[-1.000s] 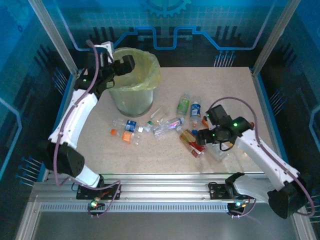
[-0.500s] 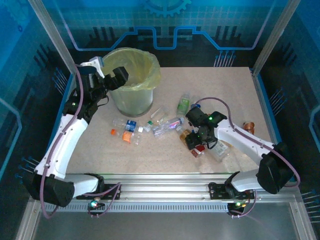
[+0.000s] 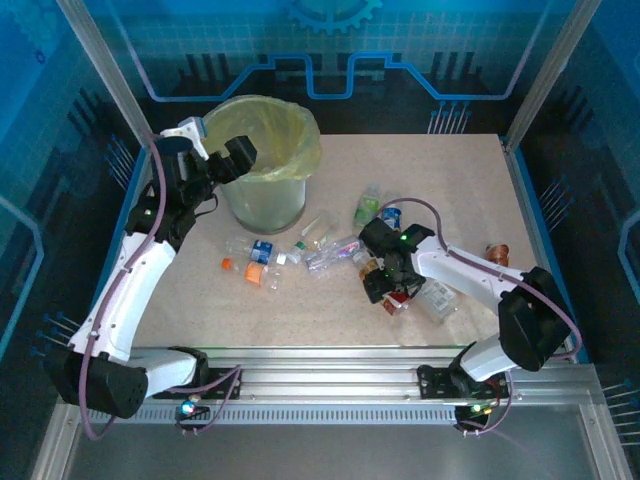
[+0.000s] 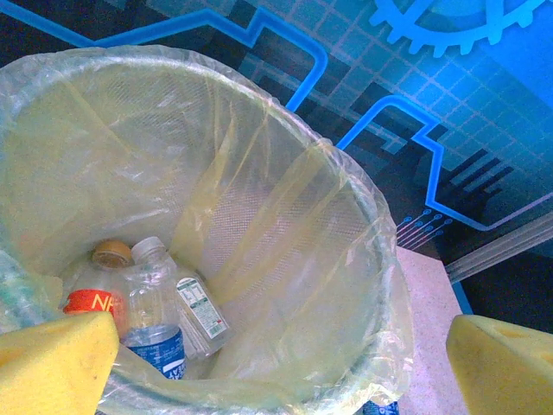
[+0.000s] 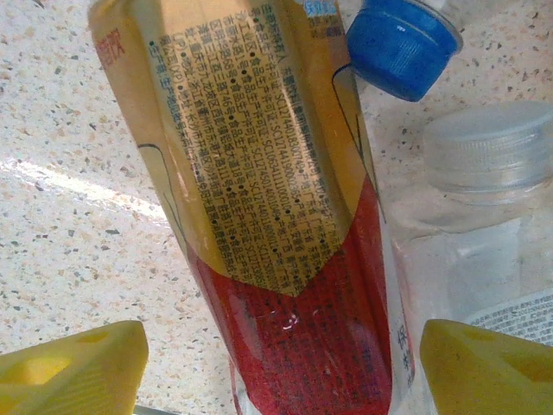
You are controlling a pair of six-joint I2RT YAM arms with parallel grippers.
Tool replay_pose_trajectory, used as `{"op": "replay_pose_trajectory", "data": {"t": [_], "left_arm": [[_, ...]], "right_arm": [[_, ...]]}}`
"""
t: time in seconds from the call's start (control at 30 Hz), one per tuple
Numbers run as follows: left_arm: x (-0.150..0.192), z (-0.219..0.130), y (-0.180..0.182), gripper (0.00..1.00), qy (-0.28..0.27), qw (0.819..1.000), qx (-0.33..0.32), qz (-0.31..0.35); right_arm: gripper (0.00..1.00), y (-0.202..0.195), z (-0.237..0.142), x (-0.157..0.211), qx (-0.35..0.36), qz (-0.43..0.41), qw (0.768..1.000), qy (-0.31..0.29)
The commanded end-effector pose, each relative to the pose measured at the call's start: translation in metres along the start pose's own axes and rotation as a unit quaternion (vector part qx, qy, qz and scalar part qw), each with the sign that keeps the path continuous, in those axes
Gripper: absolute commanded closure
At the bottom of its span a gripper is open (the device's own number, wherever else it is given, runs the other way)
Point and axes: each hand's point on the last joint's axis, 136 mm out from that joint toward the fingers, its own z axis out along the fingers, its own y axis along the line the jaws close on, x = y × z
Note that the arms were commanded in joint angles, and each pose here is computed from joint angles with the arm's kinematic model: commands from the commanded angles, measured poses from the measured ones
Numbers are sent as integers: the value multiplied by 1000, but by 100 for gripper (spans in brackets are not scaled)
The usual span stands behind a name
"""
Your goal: Put the plastic bottles in the bin
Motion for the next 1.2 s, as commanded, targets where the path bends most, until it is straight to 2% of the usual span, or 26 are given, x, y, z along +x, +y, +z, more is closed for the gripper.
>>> {"op": "replay_pose_trajectory", "data": {"t": [0.0, 0.47, 0.63, 1.17], "left_arm": [[1, 0, -4, 1, -1, 1000, 11, -5], [1, 2, -2, 1, -1, 1000, 6, -8], [2, 2, -2, 1, 0, 1000, 7, -9], [-1, -1, -3, 1, -4, 1000, 6, -8]], "right_arm": [[16, 5, 4, -1, 7, -6, 1000, 4], [15, 29, 12, 8, -14, -29, 999, 23], [11, 25, 18, 10, -2, -18, 1000, 25], [13, 28, 51, 9, 6, -26, 999, 34]]}}
